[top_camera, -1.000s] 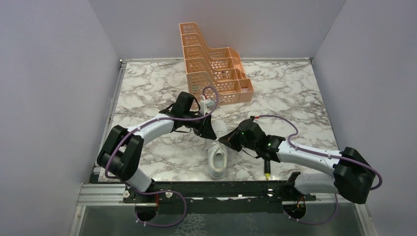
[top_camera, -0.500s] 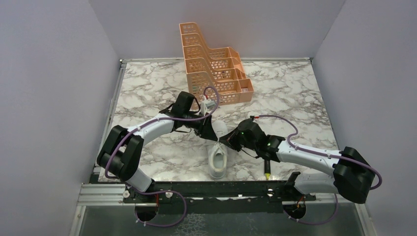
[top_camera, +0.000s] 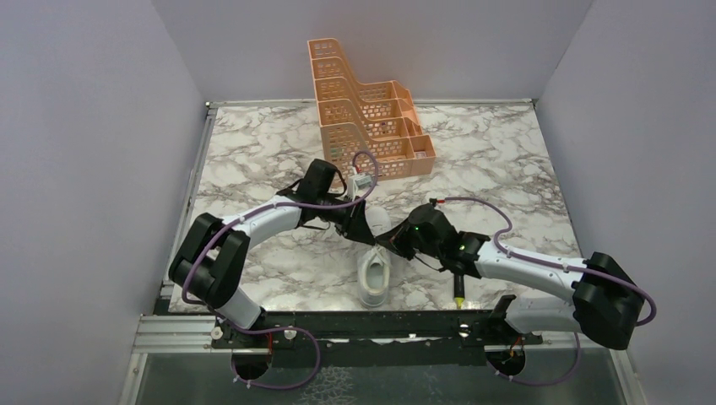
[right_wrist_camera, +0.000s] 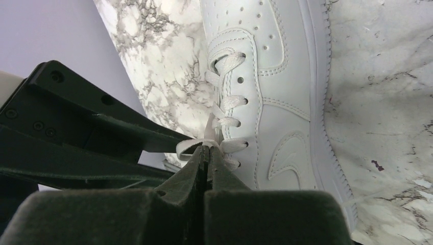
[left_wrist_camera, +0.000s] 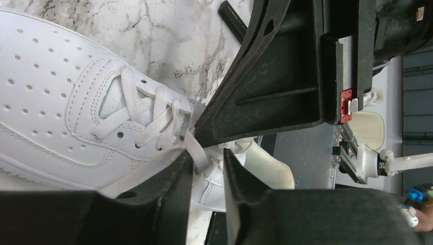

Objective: Tie the shoes

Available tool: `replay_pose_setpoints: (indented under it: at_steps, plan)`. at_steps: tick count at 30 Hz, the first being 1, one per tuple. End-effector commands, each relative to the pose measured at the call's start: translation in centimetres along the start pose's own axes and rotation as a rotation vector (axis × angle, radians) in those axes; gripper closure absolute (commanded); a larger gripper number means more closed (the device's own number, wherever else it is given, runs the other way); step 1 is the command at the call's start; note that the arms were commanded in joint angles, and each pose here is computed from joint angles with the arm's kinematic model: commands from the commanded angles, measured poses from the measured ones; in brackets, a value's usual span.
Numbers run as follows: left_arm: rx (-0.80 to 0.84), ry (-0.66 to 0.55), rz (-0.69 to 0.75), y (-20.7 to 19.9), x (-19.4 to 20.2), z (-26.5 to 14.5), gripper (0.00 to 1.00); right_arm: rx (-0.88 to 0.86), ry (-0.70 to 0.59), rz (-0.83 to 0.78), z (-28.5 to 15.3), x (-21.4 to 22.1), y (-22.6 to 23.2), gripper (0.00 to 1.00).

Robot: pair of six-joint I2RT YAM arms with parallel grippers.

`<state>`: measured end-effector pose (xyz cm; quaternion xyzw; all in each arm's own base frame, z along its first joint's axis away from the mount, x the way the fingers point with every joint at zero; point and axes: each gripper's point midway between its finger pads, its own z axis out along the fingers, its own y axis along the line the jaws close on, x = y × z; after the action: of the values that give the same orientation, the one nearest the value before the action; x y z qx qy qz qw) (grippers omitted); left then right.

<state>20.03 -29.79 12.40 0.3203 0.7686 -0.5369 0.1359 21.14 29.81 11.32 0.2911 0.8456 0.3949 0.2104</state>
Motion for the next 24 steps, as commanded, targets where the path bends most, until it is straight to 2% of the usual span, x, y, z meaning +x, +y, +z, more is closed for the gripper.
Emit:
replay_pose_setpoints:
  at_steps: [1, 6, 10, 16, 19, 24]
  plan:
    - [0.001, -0.022, 0.026, -1.1, -0.2, -0.6, 0.66, 0.029, -0.016, -0.057, -0.4, -0.3, -0.2, 0.99]
    - [-0.057, -0.068, 0.010, -1.1, -1.2, -1.5, 0.60, 0.024, 0.031, -0.299, -1.6, 0.0, 1.0, 0.99]
    - [-0.041, -0.077, -0.011, -1.2, -1.6, -1.3, 0.60, -0.016, 0.041, -0.455, -2.5, -0.1, 1.2, 0.99]
    - [-0.044, -0.055, -0.036, -0.4, -1.5, -0.8, 0.70, -0.035, 0.072, -0.509, -2.9, 0.4, 0.5, 0.99]
    - [-0.054, -0.054, -0.042, -0.1, -1.6, -0.7, 0.72, -0.054, 0.071, -0.538, -3.0, 0.4, 1.0, 0.99]
    - [-0.076, -0.065, -0.035, 0.2, -2.0, -0.7, 0.84, -0.068, 0.074, -0.542, -2.9, 0.6, 1.3, 0.99]
